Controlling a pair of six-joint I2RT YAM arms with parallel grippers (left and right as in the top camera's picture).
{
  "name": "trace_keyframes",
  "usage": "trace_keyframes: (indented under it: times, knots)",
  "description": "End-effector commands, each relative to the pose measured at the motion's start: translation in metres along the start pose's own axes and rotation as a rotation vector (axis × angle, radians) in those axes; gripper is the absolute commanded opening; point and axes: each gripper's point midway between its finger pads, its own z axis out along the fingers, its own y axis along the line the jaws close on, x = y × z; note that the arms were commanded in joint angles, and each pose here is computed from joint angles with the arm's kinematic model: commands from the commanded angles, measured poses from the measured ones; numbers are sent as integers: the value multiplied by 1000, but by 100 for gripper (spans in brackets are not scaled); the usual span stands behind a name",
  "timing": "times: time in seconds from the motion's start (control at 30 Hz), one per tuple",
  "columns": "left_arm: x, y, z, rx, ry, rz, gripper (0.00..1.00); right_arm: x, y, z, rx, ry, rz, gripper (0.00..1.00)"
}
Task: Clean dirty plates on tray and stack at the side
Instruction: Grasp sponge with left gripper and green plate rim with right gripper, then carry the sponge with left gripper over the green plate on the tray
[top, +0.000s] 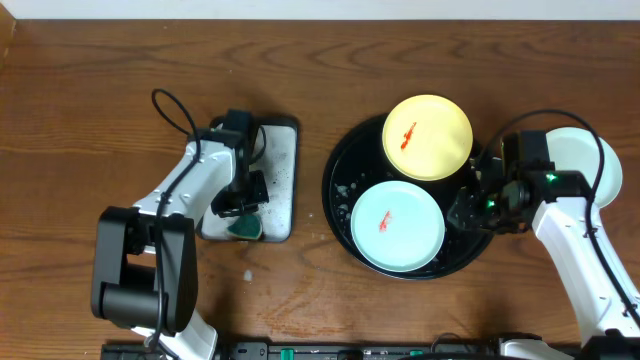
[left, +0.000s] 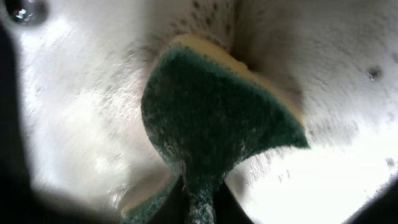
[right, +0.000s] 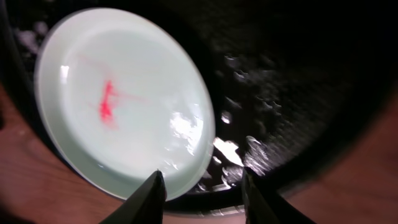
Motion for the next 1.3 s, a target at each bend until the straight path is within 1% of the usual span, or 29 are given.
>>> trace_keyframes:
  times: [0.0,0.13,0.2,0.3,0.4,0.43,0.5,0.6,0.67,0.77,0.83,0.9,1.1,1.27]
  knots:
    - [-17,-10,-27,25,-27,5,7,14,17,15,-139,27,-48,38]
    - [-20,-34,-63,150,-12,47,7,23,11,36,-120,24,-60,35]
    - [-19,-46,-79,213,-13,64,7,23,-2,44,-44,7,-22,34]
    - [-14,-65,-100,302,-36,102,7,20,-16,50,28,-24,3,30]
    - [-4,-78,-113,338,-57,146,7,20,-19,55,37,-38,0,25]
    - [5,-87,-119,344,-67,183,7,23,-17,59,23,-41,-6,24]
    - [15,-98,-123,348,-74,227,7,26,-16,65,17,-44,-6,23]
    - [29,-117,-121,352,-72,289,7,27,-14,73,3,-63,16,18]
    - [42,-137,-113,362,-71,315,7,25,-10,78,-20,-88,22,13]
    - [52,-158,-108,382,-79,327,7,22,-13,79,-9,-106,24,1]
    - [61,-185,-103,416,-103,364,7,21,-24,80,52,-121,45,1]
    - [67,-200,-99,438,-115,384,8,21,-27,81,72,-119,47,1]
    - [88,-234,-78,453,-89,395,8,25,-30,86,77,-95,73,1]
    - [103,-256,-46,433,-41,385,7,25,-30,86,75,-96,100,1]
